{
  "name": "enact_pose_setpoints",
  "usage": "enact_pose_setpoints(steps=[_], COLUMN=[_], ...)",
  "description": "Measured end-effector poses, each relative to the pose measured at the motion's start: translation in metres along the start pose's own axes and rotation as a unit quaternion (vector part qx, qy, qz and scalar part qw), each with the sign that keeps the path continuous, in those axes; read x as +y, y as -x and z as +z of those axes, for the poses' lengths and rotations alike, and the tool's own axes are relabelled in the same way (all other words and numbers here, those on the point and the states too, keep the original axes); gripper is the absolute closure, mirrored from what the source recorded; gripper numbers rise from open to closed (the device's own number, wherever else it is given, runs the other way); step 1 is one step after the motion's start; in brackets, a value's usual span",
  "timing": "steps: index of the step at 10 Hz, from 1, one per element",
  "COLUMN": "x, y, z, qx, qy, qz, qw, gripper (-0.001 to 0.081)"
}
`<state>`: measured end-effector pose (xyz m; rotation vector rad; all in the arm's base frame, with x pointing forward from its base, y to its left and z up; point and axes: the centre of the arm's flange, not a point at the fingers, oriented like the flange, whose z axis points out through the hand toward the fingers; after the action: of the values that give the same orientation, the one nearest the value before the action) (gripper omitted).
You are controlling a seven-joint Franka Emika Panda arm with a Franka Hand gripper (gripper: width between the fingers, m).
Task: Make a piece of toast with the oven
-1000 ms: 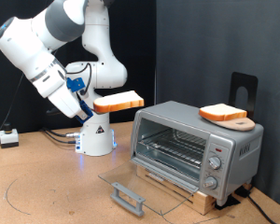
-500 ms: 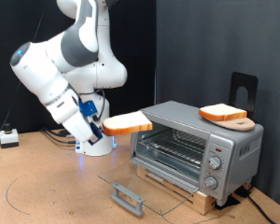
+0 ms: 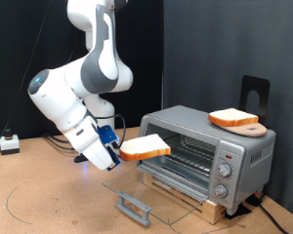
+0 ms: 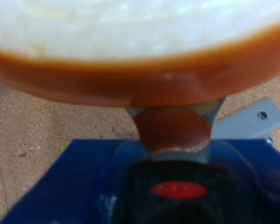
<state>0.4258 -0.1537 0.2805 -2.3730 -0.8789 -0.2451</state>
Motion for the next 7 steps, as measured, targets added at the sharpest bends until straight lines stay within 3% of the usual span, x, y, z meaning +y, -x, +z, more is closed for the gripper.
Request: enact_pose_setpoints(steps=[7], x=[-0.021], y=[-0.034], z=[0.033], qx=[-0.041], qy=[0.009], qz=[-0.062], qw=[0.9972], gripper=[0.0408])
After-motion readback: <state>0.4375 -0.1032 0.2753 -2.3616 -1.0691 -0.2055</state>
